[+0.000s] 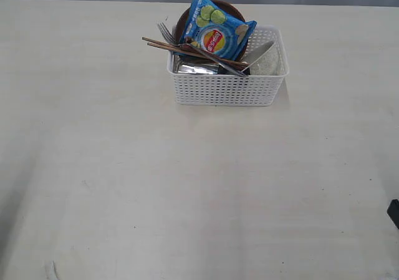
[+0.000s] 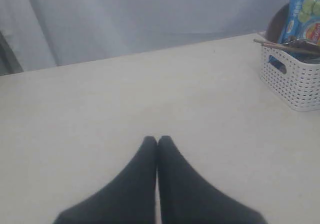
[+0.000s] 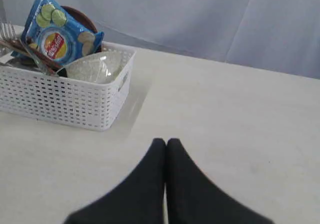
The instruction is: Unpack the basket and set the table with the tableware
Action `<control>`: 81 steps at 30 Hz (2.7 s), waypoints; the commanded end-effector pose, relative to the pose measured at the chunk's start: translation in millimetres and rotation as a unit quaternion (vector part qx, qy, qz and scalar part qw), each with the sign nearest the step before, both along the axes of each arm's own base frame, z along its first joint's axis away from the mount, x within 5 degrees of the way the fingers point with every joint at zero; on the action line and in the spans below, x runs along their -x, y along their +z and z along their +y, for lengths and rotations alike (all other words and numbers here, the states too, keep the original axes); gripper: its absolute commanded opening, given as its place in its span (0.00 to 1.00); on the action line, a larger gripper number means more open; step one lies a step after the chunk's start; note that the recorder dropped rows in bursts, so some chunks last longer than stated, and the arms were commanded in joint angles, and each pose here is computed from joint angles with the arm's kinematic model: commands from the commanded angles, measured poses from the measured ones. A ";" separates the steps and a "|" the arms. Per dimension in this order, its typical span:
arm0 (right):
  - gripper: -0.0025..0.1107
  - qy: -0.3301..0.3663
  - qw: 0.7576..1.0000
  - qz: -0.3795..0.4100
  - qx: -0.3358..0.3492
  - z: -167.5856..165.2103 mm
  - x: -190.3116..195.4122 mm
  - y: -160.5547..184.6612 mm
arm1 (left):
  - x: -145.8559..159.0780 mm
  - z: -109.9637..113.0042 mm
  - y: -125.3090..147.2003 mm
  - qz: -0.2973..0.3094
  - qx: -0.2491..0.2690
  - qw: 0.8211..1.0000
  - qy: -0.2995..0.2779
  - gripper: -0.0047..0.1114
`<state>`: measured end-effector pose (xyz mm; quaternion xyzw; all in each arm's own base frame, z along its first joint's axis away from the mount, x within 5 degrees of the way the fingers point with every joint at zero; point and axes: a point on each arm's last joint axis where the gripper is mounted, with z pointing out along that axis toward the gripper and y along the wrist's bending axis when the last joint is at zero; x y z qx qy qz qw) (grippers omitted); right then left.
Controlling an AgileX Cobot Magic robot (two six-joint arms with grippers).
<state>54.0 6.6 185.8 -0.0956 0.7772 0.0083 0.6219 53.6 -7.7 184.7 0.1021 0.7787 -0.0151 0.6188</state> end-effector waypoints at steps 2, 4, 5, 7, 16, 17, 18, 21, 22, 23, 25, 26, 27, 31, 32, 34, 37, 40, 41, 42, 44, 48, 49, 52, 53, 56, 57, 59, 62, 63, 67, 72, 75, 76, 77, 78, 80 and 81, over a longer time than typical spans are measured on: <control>0.02 0.013 0.987 -0.144 0.071 1.4 -1.8 23.1 | 0.2 -0.1 -0.5 0.000 0.005 1.000 0.001 0.04; 0.02 0.018 0.964 -0.263 0.025 3.6 2.3 45.6 | 0.2 -0.1 -0.5 0.000 0.005 1.000 0.001 0.04; 0.02 0.022 0.938 -0.346 0.011 4.4 8.4 60.3 | 0.2 -0.1 -0.5 0.000 0.005 1.000 0.001 0.04; 0.02 0.030 0.876 -0.481 -0.013 4.8 24.5 82.5 | 0.2 -0.1 -0.5 0.000 0.005 1.000 0.001 0.04; 0.02 0.023 0.924 -0.337 -0.180 -1.6 17.8 159.0 | 0.2 -0.1 -0.5 0.000 0.005 1.000 0.001 0.04; 0.02 0.022 0.928 -0.326 -0.181 -0.9 13.9 165.0 | 0.2 -0.1 -0.5 0.000 0.005 1.000 0.001 0.04; 0.02 0.020 0.936 -0.297 -0.186 0.3 6.9 173.6 | 0.2 -0.1 -0.5 0.000 0.005 1.000 0.001 0.04; 0.02 0.010 0.962 -0.195 -0.189 4.3 -13.7 189.2 | 0.2 -0.1 -0.5 0.000 0.005 1.000 0.001 0.04; 0.04 0.008 0.968 -0.168 -0.187 5.5 -19.3 195.4 | 0.2 -0.1 -0.5 0.000 0.005 1.000 0.001 0.04; 0.07 0.008 0.974 -0.128 -0.185 8.1 -28.3 196.7 | 0.2 -0.1 -0.5 0.000 0.005 1.000 0.001 0.04; 0.18 0.017 0.981 -0.068 -0.180 14.6 -45.0 203.2 | 0.2 -0.1 -0.5 0.000 0.005 1.000 0.001 0.04; 0.25 0.026 0.983 -0.042 -0.175 19.1 -53.1 205.7 | 0.2 -0.1 -0.5 0.000 0.005 1.000 0.001 0.04; 0.31 0.041 0.985 -0.017 -0.167 24.9 -61.3 207.4 | 0.2 -0.1 -0.5 0.000 0.005 1.000 0.001 0.04; 0.41 0.134 0.982 0.080 -0.106 56.5 -86.6 206.4 | 0.2 -0.1 -0.5 0.000 0.005 1.000 0.001 0.04; 0.41 0.157 0.977 0.110 -0.093 67.0 -94.0 203.9 | 0.2 -0.1 -0.5 0.000 0.005 1.000 0.001 0.04; 0.41 0.188 0.967 0.156 -0.076 86.1 -107.4 199.1 | 0.2 -0.1 -0.5 0.000 0.005 1.000 0.001 0.04; 0.41 0.240 0.951 0.192 -0.025 119.7 -129.8 185.2 | 0.2 -0.1 -0.5 0.000 0.005 1.000 0.001 0.04; 0.41 0.284 0.937 0.202 0.025 151.6 -147.3 168.9 | 0.2 -0.1 -0.5 0.000 0.005 1.000 0.001 0.04; 0.41 0.299 0.933 0.199 0.041 162.6 -152.8 162.9 | 0.2 -0.1 -0.5 0.000 0.005 1.000 0.001 0.04; 0.41 0.313 0.928 0.194 0.060 173.1 -157.6 155.6 | 0.2 -0.1 -0.5 0.000 0.005 1.000 0.001 0.04; 0.41 0.337 0.919 0.181 0.093 190.6 -164.7 142.0 | 0.2 -0.1 -0.5 0.000 0.005 1.000 0.001 0.04; 0.41 0.373 0.897 0.179 0.156 219.3 -177.0 106.9 | 0.2 -0.1 -0.5 0.000 0.005 1.000 0.001 0.04; 0.41 0.375 0.893 0.187 0.164 222.9 -181.0 97.4 | 0.2 -0.1 -0.5 0.000 0.005 1.000 0.001 0.04; 0.41 0.376 0.881 0.205 0.199 230.8 -192.4 75.2 | 0.2 -0.1 -0.5 0.000 0.005 1.000 0.001 0.04; 0.41 0.377 0.878 0.202 0.214 232.9 -196.3 71.4 | 0.2 -0.1 -0.5 0.000 0.005 1.000 0.001 0.04; 0.41 0.377 0.874 0.196 0.234 240.8 -207.4 57.8 | 0.2 -0.1 -0.5 0.000 0.005 1.000 0.001 0.04; 0.41 0.376 0.875 0.196 0.234 243.2 -210.1 54.2 | 0.2 -0.1 -0.5 0.000 0.005 1.000 0.001 0.04; 0.41 0.375 0.876 0.193 0.233 247.1 -214.8 47.9 | 0.2 -0.1 -0.5 0.000 0.005 1.000 0.001 0.04; 0.41 0.379 0.869 0.183 0.261 249.6 -220.2 37.8 | 0.2 -0.1 -0.5 0.000 0.005 1.000 0.001 0.04; 0.41 0.381 0.864 0.179 0.276 250.1 -221.9 35.4 | 0.2 -0.1 -0.5 0.000 0.005 1.000 0.001 0.04; 0.41 0.387 0.854 0.170 0.304 249.5 -223.6 32.1 | 0.2 -0.1 -0.5 0.000 0.005 1.000 0.001 0.04; 0.41 0.389 0.851 0.148 0.320 250.1 -225.7 34.0 | 0.2 -0.1 -0.5 0.000 0.005 1.000 0.001 0.04; 0.41 0.389 0.854 0.137 0.317 251.8 -227.4 33.5 | 0.2 -0.1 -0.5 0.000 0.005 1.000 0.001 0.04; 0.41 0.389 0.854 0.137 0.317 252.1 -227.7 32.6 | 0.2 -0.1 -0.5 0.000 0.005 1.000 0.001 0.04; 0.41 0.389 0.853 0.139 0.317 252.7 -228.3 30.1 | 0.2 -0.1 -0.5 0.000 0.005 1.000 0.001 0.04; 0.41 0.390 0.853 0.141 0.318 253.2 -228.8 27.9 | 0.2 -0.1 -0.5 0.000 0.005 1.000 0.001 0.04; 0.41 0.393 0.847 0.143 0.328 253.9 -230.1 22.2 | 0.2 -0.1 -0.5 0.000 0.005 1.000 0.001 0.04; 0.41 0.395 0.842 0.141 0.339 253.9 -230.8 20.1 | 0.2 -0.1 -0.5 0.000 0.005 1.000 0.001 0.04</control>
